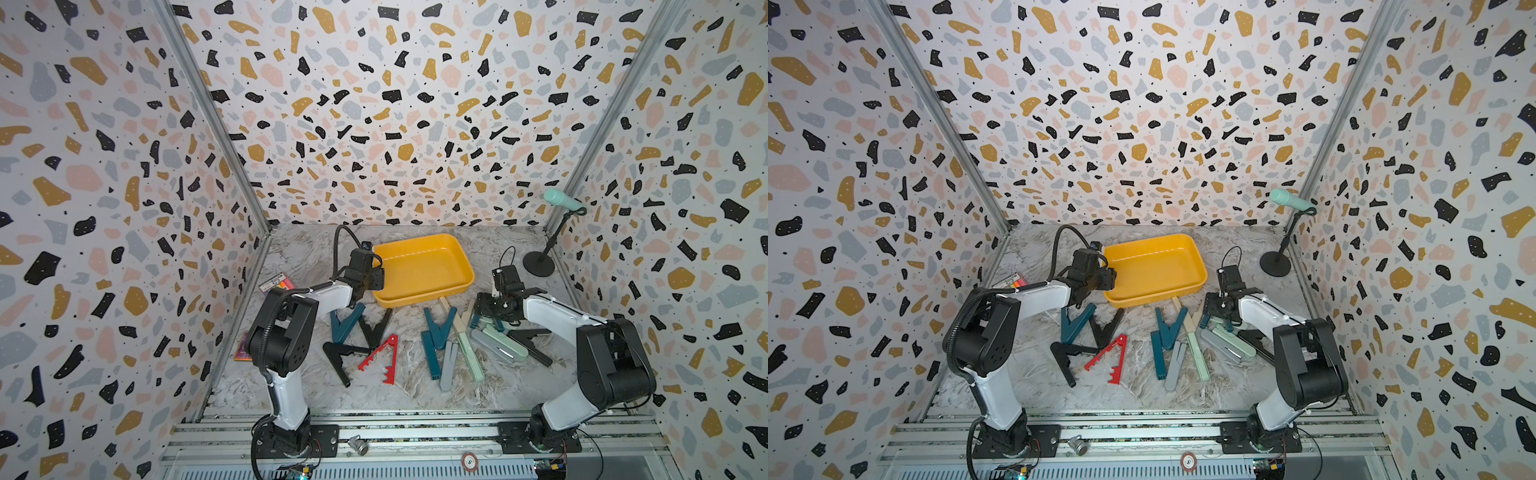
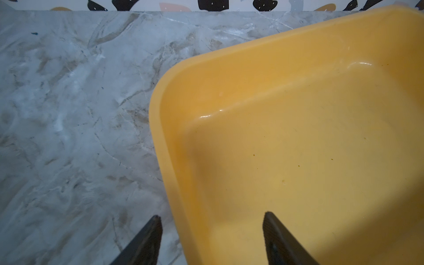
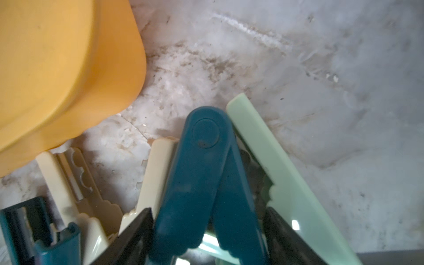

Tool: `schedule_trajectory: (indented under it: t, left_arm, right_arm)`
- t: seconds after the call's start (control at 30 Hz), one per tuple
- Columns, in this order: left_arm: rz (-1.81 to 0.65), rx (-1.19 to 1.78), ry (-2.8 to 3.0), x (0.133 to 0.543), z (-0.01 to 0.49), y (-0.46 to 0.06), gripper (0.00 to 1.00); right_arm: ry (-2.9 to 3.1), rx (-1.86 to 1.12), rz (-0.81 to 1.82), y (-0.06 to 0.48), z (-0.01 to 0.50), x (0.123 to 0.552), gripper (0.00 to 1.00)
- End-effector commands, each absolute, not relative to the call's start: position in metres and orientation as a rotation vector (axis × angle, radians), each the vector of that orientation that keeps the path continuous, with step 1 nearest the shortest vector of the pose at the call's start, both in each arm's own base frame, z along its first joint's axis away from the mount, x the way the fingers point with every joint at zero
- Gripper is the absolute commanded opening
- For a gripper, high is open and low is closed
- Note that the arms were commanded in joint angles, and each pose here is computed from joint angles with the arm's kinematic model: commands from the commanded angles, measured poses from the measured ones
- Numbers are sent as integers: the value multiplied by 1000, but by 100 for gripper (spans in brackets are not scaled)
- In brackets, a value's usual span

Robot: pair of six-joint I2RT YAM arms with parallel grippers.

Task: Put the pruning pliers into the storage box
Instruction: Pick up the pruning pliers from the center of the board.

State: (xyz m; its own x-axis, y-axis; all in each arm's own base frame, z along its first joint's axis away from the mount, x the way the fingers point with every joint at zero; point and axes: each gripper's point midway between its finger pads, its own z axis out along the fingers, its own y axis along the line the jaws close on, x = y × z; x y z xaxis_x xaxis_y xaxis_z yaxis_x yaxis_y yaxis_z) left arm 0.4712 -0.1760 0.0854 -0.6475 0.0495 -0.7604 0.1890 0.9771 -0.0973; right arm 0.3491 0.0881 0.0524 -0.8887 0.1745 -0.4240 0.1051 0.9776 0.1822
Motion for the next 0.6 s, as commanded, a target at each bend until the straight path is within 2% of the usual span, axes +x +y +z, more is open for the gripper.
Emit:
schedule_trajectory:
  t: [0.0, 0.2, 0.43, 0.57]
  left_arm:
    - [-222, 129, 2221, 475, 101, -172, 75]
    - [-250, 79, 2171, 474, 115, -169, 81]
    - [-260, 41, 2160, 471, 118, -161, 82]
    - [-293, 9, 2135, 471, 122, -158, 82]
  right_arm:
    - [2760, 189, 155, 80, 43, 326, 62]
    - [2722, 213, 267, 86, 49, 330, 45]
    - [2648, 268, 403, 84, 62, 336, 30]
    - [2615, 272, 452, 85, 70, 339, 17]
